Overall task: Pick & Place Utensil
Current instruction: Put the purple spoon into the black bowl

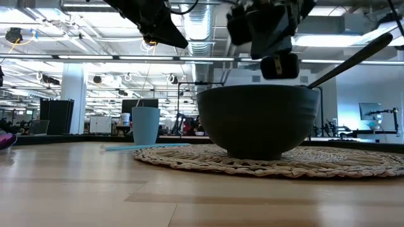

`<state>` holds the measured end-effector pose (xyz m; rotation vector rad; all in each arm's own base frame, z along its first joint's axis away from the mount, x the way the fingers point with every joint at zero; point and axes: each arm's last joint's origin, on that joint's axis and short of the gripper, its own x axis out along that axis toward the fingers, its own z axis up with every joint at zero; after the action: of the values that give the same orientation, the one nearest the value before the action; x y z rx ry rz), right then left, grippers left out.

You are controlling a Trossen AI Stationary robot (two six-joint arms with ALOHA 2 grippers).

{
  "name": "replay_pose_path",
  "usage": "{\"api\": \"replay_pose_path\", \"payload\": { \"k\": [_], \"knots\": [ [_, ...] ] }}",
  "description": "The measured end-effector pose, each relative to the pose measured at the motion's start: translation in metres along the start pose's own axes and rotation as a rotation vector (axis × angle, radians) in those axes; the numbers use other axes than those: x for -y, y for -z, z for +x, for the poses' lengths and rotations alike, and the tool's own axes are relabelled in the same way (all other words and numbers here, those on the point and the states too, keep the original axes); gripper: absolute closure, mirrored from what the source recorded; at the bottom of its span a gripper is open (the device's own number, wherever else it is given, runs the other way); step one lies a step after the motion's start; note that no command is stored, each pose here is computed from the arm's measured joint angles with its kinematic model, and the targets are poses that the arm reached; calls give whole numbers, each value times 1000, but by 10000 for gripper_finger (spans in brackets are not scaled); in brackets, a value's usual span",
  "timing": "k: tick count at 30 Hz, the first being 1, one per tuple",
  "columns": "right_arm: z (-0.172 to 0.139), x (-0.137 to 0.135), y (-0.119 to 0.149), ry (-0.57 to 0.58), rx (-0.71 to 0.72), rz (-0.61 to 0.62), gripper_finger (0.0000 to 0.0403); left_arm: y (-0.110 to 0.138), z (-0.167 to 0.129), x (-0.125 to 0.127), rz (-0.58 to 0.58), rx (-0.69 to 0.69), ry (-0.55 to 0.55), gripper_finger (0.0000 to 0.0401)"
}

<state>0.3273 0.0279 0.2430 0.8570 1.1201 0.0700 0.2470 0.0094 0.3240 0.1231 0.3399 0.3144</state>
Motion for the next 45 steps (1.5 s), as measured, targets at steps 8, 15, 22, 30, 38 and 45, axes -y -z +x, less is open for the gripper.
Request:
{"api": "replay_pose_path", "payload": {
  "k": [8,15,22,30,38,45],
  "knots": [
    [-70,4,20,418,314,-192,393,19,-2,1,-180,-188,-10,325],
    [-73,36,30,423,455,-244,399,43,-10,0,-370,-433,-82,325],
    [-55,66,24,412,587,-352,401,57,-18,1,-477,-630,-53,325],
    [-59,75,1,442,724,-484,402,83,-24,17,-646,-824,32,320],
    [-77,89,-11,495,737,-510,401,112,-35,41,-815,-1016,40,291],
    [-100,86,-27,511,829,-486,401,118,-52,67,-989,-1108,-22,286]
  ]
}}
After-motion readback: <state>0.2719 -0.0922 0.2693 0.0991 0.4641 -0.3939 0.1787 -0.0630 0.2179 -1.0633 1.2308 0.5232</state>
